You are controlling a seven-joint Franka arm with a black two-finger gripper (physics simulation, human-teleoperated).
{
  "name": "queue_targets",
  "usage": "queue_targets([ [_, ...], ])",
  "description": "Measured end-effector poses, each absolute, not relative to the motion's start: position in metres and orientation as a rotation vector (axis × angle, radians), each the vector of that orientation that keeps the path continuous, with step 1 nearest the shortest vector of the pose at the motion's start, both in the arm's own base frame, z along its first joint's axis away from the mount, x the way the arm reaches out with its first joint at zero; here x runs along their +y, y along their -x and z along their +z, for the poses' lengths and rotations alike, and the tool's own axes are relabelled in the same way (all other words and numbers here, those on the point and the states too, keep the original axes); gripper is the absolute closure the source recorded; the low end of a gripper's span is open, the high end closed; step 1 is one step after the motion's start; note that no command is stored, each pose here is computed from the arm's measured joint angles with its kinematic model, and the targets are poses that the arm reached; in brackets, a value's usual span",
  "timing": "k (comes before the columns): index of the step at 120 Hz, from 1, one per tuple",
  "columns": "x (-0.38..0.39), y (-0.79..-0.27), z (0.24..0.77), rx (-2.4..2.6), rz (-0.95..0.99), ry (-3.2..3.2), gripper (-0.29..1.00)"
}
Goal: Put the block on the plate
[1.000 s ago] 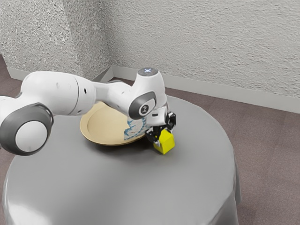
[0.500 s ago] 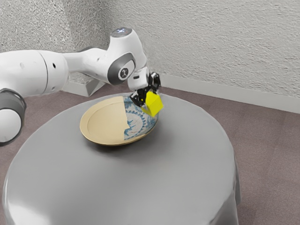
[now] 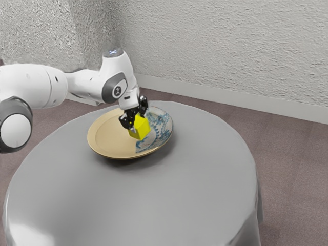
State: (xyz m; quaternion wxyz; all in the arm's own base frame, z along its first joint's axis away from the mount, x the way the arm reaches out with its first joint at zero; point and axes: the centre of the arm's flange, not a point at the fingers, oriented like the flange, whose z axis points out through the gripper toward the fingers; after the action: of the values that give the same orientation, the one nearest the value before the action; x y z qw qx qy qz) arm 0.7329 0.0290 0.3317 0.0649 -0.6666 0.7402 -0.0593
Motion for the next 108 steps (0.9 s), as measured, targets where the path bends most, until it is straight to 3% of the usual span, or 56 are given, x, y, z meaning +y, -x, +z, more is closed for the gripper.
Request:
queue_targets([
  [21,0.032,-0.740,0.352,2.211,-0.211,1.998,0.11],
  [46,0.028,-0.721,0.489,2.100,-0.336,2.033,0.04],
  [70,0.072,-0.663,0.571,1.784,-0.240,2.422,0.02],
  [92,0.097,-0.635,0.565,1.376,0.000,2.738,0.01],
  [108,0.021,-0.618,0.573,1.248,0.060,2.813,0.00],
])
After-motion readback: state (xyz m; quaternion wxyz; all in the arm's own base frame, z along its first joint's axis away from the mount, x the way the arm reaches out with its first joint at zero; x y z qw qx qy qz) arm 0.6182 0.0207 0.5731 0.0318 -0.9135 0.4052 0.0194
